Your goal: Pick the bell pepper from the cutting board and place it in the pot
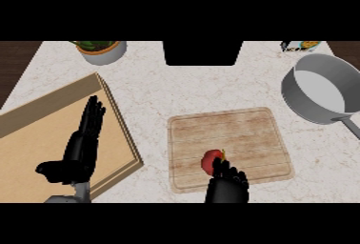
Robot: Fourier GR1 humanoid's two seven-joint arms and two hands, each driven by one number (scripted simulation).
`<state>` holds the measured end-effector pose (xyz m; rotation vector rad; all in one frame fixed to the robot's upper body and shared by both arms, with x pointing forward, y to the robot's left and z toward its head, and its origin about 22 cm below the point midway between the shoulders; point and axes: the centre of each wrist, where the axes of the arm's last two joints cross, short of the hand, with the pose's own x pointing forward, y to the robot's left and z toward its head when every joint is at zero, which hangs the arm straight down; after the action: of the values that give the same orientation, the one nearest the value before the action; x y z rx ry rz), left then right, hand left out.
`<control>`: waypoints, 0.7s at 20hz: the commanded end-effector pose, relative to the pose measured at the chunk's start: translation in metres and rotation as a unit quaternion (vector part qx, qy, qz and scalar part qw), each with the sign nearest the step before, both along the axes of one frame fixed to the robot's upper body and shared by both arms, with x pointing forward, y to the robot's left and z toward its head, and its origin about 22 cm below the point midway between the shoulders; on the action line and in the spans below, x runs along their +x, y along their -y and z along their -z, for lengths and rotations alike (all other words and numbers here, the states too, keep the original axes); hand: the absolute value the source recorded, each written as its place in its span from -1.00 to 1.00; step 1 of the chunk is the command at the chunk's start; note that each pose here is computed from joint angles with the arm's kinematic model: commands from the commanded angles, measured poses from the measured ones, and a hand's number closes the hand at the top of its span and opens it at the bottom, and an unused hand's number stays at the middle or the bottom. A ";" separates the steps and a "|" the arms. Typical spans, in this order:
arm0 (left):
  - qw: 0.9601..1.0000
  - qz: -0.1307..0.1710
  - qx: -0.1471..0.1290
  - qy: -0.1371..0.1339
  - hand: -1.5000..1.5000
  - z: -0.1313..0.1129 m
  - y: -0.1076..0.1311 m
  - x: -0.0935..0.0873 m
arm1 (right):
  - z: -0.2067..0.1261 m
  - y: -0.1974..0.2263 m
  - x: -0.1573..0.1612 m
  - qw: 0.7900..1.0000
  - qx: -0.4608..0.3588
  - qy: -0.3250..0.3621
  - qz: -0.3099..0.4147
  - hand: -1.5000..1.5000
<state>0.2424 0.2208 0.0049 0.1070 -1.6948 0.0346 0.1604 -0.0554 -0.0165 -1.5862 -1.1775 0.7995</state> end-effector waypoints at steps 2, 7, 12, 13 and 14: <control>1.000 0.001 0.003 0.000 0.00 0.003 -0.001 0.001 | -0.001 0.019 0.030 0.996 0.051 -0.064 -0.033 1.00; 1.000 0.023 -0.003 0.013 0.00 -0.009 0.006 0.005 | -0.007 0.019 0.040 0.954 0.096 -0.204 -0.197 1.00; 1.000 -0.003 0.013 0.002 0.00 -0.003 -0.016 0.012 | -0.034 0.037 0.088 0.949 0.101 -0.150 -0.257 1.00; 1.000 -0.001 0.001 0.004 0.00 -0.012 -0.006 -0.004 | -0.060 0.055 0.078 0.949 0.103 -0.126 -0.268 1.00; 1.000 0.004 0.003 -0.003 0.00 -0.007 -0.009 0.005 | -0.060 0.051 0.080 0.951 0.105 -0.117 -0.266 1.00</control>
<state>0.2447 0.2248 0.0113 0.1009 -1.7037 0.0201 0.2301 -0.0982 0.0204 -1.0051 -1.3672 1.1460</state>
